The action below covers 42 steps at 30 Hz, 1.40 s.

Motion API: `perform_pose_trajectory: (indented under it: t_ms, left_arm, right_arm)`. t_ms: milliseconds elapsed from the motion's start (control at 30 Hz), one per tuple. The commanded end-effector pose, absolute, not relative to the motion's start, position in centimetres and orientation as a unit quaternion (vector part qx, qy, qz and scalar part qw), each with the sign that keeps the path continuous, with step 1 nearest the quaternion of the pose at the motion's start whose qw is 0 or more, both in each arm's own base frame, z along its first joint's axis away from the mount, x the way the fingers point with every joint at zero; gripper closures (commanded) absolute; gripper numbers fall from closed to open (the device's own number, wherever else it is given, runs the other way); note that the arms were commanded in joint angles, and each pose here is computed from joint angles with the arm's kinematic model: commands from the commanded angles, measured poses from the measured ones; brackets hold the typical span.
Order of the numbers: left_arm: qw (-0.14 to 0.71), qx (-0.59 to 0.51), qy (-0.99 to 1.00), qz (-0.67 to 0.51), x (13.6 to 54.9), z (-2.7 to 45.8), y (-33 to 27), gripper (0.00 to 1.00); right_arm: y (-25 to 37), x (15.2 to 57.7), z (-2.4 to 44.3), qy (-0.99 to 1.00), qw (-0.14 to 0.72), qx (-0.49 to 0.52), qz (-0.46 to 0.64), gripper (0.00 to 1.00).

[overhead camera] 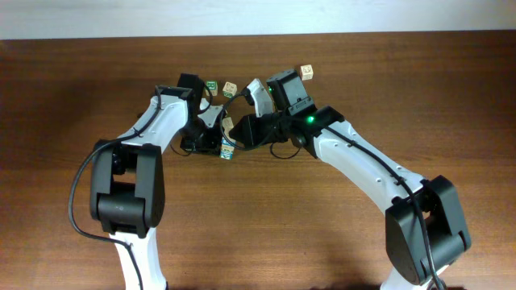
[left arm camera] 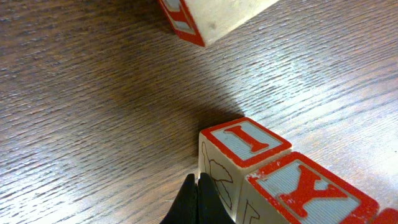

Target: Rotate 5 blocks

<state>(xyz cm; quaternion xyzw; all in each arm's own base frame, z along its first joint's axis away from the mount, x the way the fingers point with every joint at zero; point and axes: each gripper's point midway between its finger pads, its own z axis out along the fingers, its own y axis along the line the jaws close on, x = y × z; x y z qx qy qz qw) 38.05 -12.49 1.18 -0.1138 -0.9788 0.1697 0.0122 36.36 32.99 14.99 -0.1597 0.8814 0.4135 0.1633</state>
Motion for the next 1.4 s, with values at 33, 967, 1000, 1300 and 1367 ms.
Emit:
perform_pose_trajectory:
  t_ms: [33,967,1000,1300,1367]
  left_arm:
    - [0.021,-0.128,-0.967,0.222,37.3,1.7,-15.4,1.00]
    - [-0.003,-0.040,-0.977,0.210,39.8,1.5,-9.2,1.00]
    - [-0.003,-0.040,-0.977,0.210,39.8,1.5,-9.2,1.00]
    - [-0.003,-0.041,-0.977,0.210,39.8,1.5,-9.2,1.00]
    - [-0.003,-0.041,-0.977,0.210,39.8,1.5,-9.2,1.00]
  right_arm:
    - [32.4,35.8,10.6,0.909,0.132,-0.140,0.370,0.96]
    - [33.2,37.0,10.2,0.910,0.172,-0.146,0.348,0.96]
    - [33.2,37.0,10.3,0.909,0.173,-0.146,0.349,0.96]
    - [33.3,37.2,10.5,0.907,0.179,-0.148,0.352,0.91]
    - [33.3,37.2,10.5,0.907,0.179,-0.148,0.352,0.88]
